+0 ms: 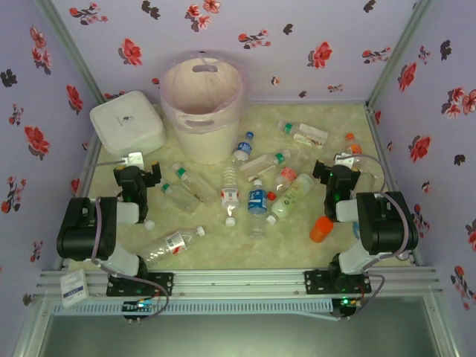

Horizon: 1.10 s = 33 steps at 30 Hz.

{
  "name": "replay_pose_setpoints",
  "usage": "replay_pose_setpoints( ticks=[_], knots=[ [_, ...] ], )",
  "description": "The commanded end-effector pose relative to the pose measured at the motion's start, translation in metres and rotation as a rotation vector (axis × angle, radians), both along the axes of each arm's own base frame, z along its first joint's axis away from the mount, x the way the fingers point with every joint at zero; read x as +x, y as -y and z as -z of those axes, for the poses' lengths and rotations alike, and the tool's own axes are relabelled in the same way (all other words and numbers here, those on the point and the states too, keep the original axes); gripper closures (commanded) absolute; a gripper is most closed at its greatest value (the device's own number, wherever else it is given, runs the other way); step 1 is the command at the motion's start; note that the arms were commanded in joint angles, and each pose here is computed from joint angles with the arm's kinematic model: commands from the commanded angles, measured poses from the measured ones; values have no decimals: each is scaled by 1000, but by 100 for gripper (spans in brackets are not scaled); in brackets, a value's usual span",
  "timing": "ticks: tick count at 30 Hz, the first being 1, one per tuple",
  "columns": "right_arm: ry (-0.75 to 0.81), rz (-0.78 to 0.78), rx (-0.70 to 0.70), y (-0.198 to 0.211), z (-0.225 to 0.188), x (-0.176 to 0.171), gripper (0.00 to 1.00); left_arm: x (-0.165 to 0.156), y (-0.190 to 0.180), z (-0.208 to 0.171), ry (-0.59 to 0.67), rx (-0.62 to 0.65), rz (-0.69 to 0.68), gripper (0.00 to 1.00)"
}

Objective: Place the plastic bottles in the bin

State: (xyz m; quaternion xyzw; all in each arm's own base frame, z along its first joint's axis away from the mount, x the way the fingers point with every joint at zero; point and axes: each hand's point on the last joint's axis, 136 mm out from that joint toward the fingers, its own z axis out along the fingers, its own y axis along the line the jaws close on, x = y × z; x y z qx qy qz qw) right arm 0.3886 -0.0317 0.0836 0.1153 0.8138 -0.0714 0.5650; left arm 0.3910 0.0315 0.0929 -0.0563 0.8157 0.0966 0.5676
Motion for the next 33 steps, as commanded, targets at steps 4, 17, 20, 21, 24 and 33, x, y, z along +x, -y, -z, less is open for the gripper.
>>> replay_pose_setpoints(
  ticks=[4,17,20,21,24,33],
  knots=[
    [16,12,2,3,-6,2,1,3,0,-6,30,-4,-5,0],
    [12,7,12,3,-5,3,1,3,0,-5,26,-7,-1,0],
    [10,8,12,3,-5,3,1,4,0,-6,28,-8,-2,0],
    [9,8,12,4,-4,3,1,4,0,-6,28,-7,-1,0],
    [10,8,12,4,-5,3,1,3,0,-5,25,-7,-2,0],
    [11,7,14,3,-5,3,1,4,0,-5,26,-8,0,0]
  ],
)
